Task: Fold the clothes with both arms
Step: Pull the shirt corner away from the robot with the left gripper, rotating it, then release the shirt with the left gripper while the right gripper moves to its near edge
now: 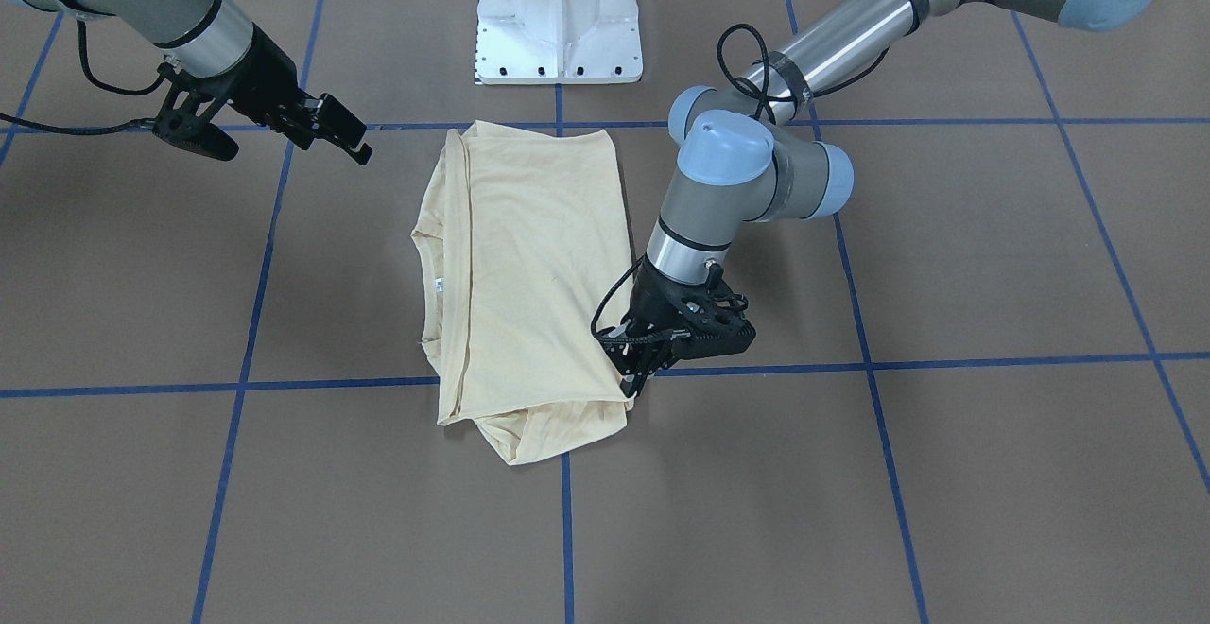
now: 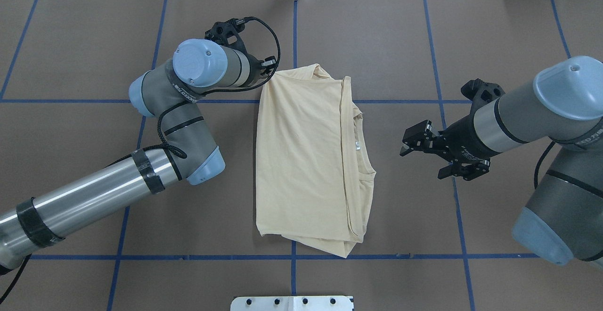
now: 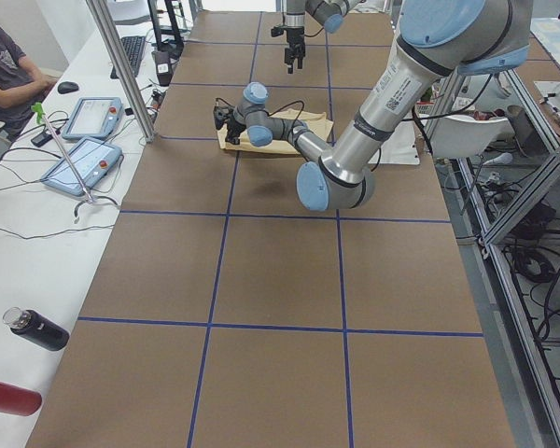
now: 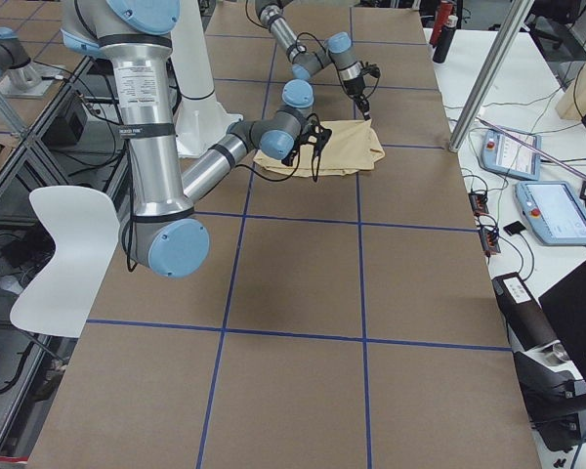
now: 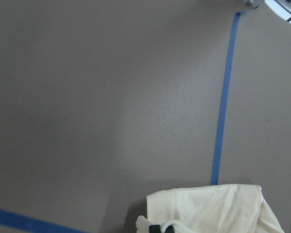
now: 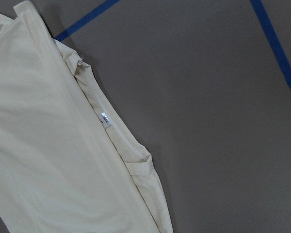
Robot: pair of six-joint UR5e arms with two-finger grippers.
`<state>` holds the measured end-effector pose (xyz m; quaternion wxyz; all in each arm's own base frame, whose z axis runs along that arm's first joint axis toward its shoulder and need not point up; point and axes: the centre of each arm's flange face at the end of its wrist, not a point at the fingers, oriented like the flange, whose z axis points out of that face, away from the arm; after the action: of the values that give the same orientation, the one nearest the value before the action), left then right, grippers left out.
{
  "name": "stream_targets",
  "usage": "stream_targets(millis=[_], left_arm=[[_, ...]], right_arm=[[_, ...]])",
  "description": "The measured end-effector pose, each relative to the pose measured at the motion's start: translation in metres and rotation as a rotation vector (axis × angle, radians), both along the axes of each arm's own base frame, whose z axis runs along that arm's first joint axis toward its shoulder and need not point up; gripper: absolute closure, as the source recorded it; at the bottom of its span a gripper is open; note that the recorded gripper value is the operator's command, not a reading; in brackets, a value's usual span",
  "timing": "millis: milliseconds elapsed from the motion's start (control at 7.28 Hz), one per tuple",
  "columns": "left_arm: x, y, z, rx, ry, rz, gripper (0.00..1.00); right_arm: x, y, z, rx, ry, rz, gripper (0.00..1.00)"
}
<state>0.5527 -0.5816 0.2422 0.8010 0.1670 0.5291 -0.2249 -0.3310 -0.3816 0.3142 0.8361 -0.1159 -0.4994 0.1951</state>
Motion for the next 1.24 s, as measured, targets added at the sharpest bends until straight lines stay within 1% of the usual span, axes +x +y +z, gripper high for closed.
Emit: stream_targets(millis=[275, 412, 550, 687, 825, 962, 1099, 1237], left_arm=[[0.002, -0.015, 0.008, 0.081, 0.014, -0.069, 1.0], [0.002, -0.021, 0.016, 0.111, -0.009, -0.101, 1.0], [0.002, -0.027, 0.028, 0.122, -0.041, -0.134, 1.0], [0.002, -0.033, 0.038, 0.126, -0.069, -0.168, 0.87], [0.0, -0.037, 0.044, 0.132, -0.09, -0.204, 0.31], [-0.005, -0.043, 0.047, 0.138, -0.106, -0.241, 0.01], [-0.012, -0.049, 0.049, 0.145, -0.116, -0.262, 0.0], [-0.016, -0.053, 0.049, 0.151, -0.122, -0.261, 0.0]], right_arm=[[0.0, -0.002, 0.001, 0.005, 0.007, 0.011, 0.0], [-0.001, -0.002, 0.002, 0.004, 0.009, 0.012, 0.0], [-0.002, -0.002, 0.004, 0.002, 0.012, 0.011, 0.0], [-0.004, -0.002, 0.005, 0.001, 0.014, 0.011, 0.0], [-0.005, -0.003, 0.006, 0.002, 0.018, 0.014, 0.0], [-0.005, -0.004, 0.007, 0.004, 0.021, 0.019, 0.0], [-0.006, -0.004, 0.007, 0.005, 0.022, 0.021, 0.0], [-0.008, -0.004, 0.003, 0.012, 0.02, 0.021, 0.0]])
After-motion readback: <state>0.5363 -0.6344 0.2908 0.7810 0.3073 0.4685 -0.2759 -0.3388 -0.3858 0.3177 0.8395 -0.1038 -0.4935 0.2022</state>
